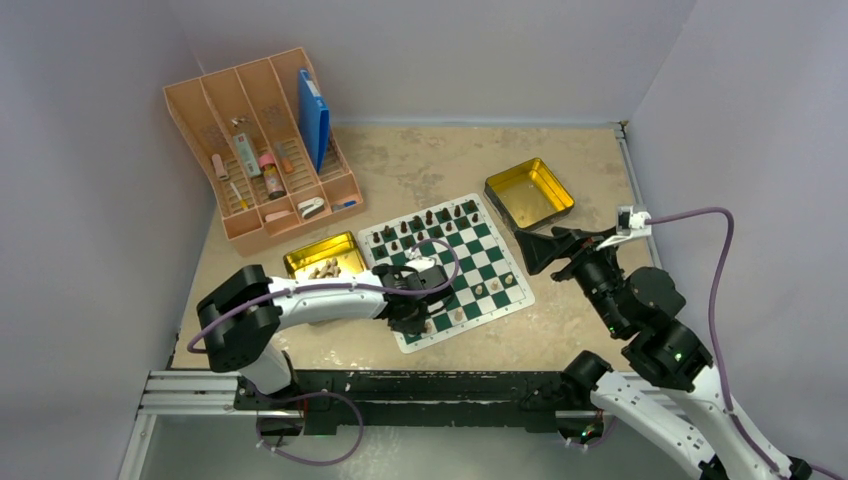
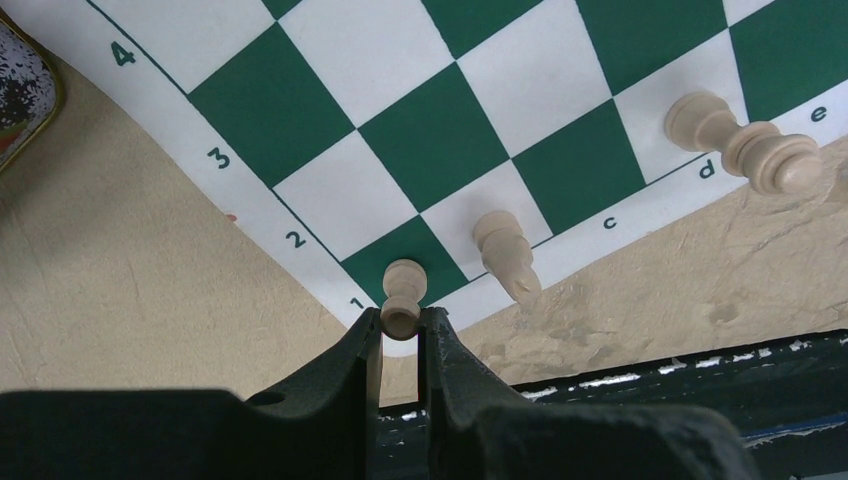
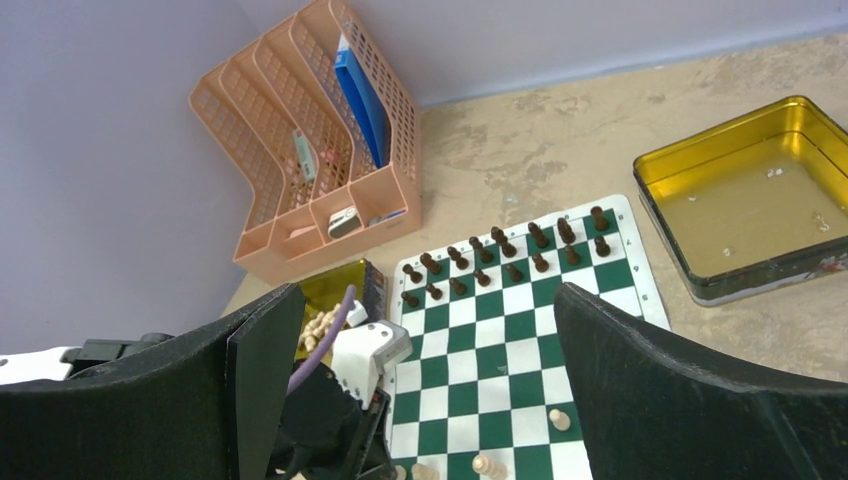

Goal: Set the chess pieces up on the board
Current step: Place the chess piece on the chessboard.

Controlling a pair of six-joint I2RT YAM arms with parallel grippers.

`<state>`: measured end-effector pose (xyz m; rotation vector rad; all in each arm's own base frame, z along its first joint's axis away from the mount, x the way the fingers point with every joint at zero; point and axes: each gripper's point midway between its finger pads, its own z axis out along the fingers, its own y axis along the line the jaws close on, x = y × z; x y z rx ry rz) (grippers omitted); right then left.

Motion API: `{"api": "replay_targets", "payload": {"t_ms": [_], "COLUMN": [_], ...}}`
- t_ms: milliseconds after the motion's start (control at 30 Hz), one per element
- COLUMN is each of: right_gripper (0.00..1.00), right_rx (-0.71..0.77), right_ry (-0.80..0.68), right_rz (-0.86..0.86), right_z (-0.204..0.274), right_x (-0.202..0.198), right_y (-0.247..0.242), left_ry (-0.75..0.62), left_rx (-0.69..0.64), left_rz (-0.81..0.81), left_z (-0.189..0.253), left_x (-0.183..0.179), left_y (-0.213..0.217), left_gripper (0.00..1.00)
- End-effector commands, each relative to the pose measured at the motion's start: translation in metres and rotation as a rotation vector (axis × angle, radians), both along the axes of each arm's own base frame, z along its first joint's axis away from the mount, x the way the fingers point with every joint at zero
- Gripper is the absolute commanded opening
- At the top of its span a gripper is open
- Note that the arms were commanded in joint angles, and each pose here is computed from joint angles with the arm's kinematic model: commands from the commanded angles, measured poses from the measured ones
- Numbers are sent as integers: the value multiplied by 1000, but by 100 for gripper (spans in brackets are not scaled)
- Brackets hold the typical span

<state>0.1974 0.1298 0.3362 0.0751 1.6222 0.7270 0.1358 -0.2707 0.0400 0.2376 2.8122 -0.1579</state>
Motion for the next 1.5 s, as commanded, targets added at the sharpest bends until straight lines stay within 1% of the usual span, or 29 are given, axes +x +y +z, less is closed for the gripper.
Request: {"api": "replay_targets", "payload": {"t_ms": [0,167,333,500,567,667,833,1033,1200,1367,1467], "right_gripper": [97,97,97,97,97,97,97,97,97,97,97], "right_rx": [31,26,34,34,34,37,36,48,54,61,64], "right_ry": [-73,-72,-80,-81,-82,-86,-83,-90,-93,-93,-86], "right_rz": [-1,5,4,7,7,7,10,9,15,20,25], "right_z": [34,34,33,34,34,35,34,36,38,39,37], "right_x": [-5,-4,-6,-6,-5,-5,-5,-7,-8,-7,-5], "right_y": [-5,-4,-5,-4,-4,-4,-3,-5,-4,-2,1], "left_ry": [-3,-10,-10,3,3,-4,-29,-81,-165,-184,-237], "left_rx": [-5,-23,-21,-1,1,-12,-68,-124,-133,-158,-159], "left_rz": [32,42,42,46,46,52,52,54,65,131,181], "left_z": [0,1,0,-4,-2,5,23,54,80,104,121], "left_x": [0,0,1,0,0,1,4,10,27,60,76], "left_y": [-2,-2,-3,-2,-2,-4,-11,-12,-5,22,45], "left_gripper": [3,4,10,12,15,25,35,42,47,45,44]}}
